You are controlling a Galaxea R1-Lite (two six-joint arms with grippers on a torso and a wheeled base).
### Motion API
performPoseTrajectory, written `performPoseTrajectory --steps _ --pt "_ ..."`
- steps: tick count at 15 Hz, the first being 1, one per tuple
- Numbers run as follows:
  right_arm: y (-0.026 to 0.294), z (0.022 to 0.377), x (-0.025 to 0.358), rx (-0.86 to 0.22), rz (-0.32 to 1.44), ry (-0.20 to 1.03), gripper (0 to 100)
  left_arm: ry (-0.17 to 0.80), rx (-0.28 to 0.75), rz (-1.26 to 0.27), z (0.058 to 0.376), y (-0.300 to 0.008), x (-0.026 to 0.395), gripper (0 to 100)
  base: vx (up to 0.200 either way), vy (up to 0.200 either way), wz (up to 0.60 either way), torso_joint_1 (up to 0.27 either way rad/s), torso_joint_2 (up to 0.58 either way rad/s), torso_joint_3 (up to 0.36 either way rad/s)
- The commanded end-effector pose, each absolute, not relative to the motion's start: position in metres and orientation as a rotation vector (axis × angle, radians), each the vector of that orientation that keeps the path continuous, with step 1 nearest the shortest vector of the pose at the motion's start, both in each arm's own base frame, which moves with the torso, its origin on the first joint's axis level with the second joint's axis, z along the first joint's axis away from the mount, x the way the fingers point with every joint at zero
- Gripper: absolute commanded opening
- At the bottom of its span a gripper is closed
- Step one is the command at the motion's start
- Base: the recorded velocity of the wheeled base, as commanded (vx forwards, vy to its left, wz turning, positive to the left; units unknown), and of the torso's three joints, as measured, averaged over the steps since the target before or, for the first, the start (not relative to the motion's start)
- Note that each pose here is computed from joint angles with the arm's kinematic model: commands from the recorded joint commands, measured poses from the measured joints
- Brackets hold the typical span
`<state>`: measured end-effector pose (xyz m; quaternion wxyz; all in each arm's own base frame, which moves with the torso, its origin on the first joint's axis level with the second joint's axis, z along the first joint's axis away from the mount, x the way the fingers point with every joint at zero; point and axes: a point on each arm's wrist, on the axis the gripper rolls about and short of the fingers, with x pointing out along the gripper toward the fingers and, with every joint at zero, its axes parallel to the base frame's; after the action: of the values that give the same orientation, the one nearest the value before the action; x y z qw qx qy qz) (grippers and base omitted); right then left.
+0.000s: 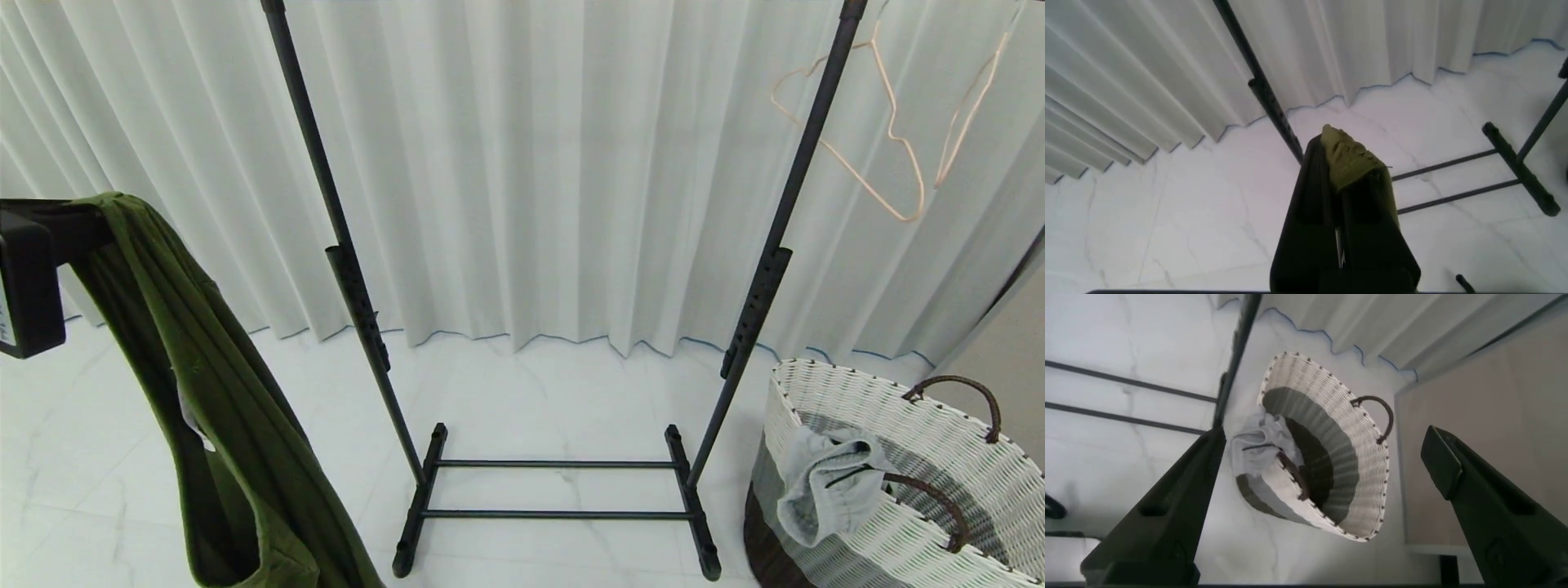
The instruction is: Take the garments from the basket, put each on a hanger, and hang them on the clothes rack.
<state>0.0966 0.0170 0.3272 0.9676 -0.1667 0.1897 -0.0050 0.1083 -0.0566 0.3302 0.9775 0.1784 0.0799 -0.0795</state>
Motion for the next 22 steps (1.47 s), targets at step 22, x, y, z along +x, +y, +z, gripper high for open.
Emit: performPoseTrajectory --steps 22 --pt "0.022 0.321 0.113 -0.291 0.02 0.349 100 0.178 0.438 -0.178 0.324 -0.059 0.11 0 0.0 0.0 0.0 0.163 -0.38 -0.221"
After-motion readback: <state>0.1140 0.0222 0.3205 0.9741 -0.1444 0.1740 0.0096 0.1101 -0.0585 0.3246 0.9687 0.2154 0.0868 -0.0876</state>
